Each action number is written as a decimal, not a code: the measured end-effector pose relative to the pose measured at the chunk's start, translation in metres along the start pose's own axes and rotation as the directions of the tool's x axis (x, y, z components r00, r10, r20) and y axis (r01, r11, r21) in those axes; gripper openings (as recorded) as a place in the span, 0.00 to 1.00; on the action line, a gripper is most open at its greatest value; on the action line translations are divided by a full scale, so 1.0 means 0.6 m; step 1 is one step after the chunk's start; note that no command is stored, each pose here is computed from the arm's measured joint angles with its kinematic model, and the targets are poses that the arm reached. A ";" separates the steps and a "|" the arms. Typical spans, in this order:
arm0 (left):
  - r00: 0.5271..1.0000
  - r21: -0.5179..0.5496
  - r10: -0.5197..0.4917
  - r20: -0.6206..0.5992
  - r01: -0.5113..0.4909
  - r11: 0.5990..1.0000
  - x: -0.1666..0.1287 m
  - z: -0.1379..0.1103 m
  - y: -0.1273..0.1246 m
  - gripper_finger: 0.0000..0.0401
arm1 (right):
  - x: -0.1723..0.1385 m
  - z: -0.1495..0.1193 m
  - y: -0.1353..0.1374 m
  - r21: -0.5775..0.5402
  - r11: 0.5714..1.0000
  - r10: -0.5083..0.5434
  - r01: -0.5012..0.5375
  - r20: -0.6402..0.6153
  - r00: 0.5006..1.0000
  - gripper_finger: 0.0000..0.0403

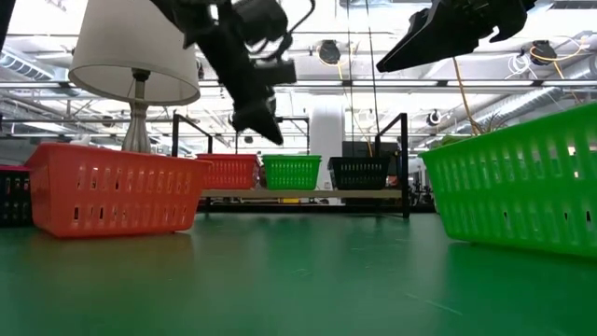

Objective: Stack baskets on shelf by color
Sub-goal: Adjust the green bin on the shelf

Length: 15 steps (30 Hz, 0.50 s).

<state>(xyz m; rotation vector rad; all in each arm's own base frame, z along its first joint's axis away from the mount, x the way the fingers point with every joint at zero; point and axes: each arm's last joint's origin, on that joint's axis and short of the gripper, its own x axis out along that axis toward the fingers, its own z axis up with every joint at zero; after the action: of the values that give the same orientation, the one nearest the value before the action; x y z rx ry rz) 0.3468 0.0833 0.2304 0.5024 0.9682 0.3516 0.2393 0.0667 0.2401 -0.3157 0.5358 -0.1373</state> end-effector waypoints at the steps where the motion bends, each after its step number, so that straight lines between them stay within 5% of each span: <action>1: 1.000 -0.002 0.028 -0.006 -0.028 1.000 -0.008 0.002 0.001 0.05 | 0.000 0.000 0.000 0.000 1.000 0.000 0.000 0.000 1.000 0.40; 8: 0.978 -0.116 0.179 0.110 -0.166 0.979 -0.037 0.022 0.047 0.02 | 0.000 -0.001 0.000 -0.008 1.000 -0.001 0.001 -0.007 1.000 0.40; 15: 0.968 -0.136 0.202 0.146 -0.182 0.974 0.026 0.006 0.086 0.04 | 0.001 0.000 -0.001 0.003 1.000 -0.005 0.005 0.000 1.000 0.40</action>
<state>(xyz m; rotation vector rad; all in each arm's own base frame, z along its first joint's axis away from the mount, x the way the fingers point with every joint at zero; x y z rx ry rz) 0.3549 0.1334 0.2498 0.5064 0.7399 0.5342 0.2395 0.0659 0.2400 -0.3145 0.5352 -0.1429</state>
